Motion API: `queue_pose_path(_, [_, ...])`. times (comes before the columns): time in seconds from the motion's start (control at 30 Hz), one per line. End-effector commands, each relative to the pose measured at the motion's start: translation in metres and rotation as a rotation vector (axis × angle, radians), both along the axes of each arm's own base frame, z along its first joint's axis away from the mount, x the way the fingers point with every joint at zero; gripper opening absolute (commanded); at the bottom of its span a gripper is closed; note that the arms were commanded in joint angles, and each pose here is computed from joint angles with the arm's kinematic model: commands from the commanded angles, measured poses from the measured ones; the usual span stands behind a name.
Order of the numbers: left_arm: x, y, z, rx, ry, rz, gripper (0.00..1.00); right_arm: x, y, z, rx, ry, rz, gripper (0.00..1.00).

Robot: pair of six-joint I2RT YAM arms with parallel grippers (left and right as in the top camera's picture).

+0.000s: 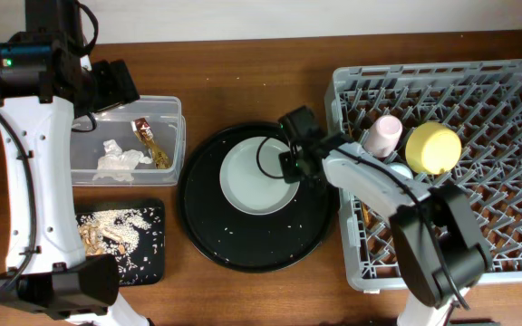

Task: Sort waste into correct bins and load items into the dishwasher rack
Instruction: 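Carry white plate with right gripper and stand it upright in rack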

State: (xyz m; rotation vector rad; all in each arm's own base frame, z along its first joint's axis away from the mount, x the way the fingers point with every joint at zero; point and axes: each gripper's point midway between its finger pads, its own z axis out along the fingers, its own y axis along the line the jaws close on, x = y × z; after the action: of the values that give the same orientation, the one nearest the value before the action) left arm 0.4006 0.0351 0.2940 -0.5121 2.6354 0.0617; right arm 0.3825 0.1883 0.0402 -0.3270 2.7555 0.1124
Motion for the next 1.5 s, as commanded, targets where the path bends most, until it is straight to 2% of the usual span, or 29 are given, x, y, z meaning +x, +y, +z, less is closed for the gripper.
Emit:
queue_pose_path(0.0, [0.000,0.003,-0.001,0.007,0.003,0.014,1.00,0.024,-0.005,0.115,0.030,-0.216,-0.013,0.04])
queue_pose_path(0.07, [0.000,0.003,-0.001,0.007,0.003,0.014,1.00,0.020,-0.036,0.172,-0.064,-0.308,-0.008,0.04])
queue_pose_path(0.13, [0.000,0.003,-0.001,0.007,0.003,0.014,1.00,0.004,-0.102,0.239,-0.245,-0.418,-0.082,0.04])
queue_pose_path(0.23, [0.000,0.003,-0.001,0.007,0.003,0.014,1.00,-0.020,-0.178,0.293,-0.504,-0.504,-0.148,0.04])
queue_pose_path(0.33, [0.000,0.003,-0.001,0.007,0.003,0.014,1.00,-0.048,-0.259,0.325,-0.810,-0.456,-0.198,0.04])
queue_pose_path(0.5, [0.000,0.003,-0.001,0.007,0.003,0.014,1.00,-0.063,-0.371,0.311,-0.961,-0.242,-0.378,0.04])
queue_pose_path(0.63, [0.000,0.003,-0.001,0.007,0.003,0.014,1.00,-0.043,-0.428,0.277,-1.021,-0.107,-0.373,0.04])
queue_pose_path(0.8, [0.000,0.003,-0.001,0.007,0.003,0.014,1.00,-0.002,-0.443,0.247,-1.055,-0.081,-0.286,0.04])
queue_pose_path(0.9, [0.000,0.003,-0.001,0.007,0.003,0.014,1.00,0.015,-0.431,0.225,-0.956,-0.111,-0.202,0.04])
queue_pose_path(1.1, [0.000,0.003,-0.001,0.007,0.003,0.014,1.00,0.023,-0.416,0.213,-0.867,-0.135,-0.131,0.04])
queue_pose_path(1.27, [0.000,0.003,-0.001,0.007,0.003,0.014,1.00,0.025,-0.419,0.217,-0.897,-0.138,-0.108,0.04])
queue_pose_path(1.47, [0.000,0.003,-0.001,0.007,0.003,0.014,1.00,0.024,-0.403,0.191,-0.801,-0.117,-0.052,0.04])
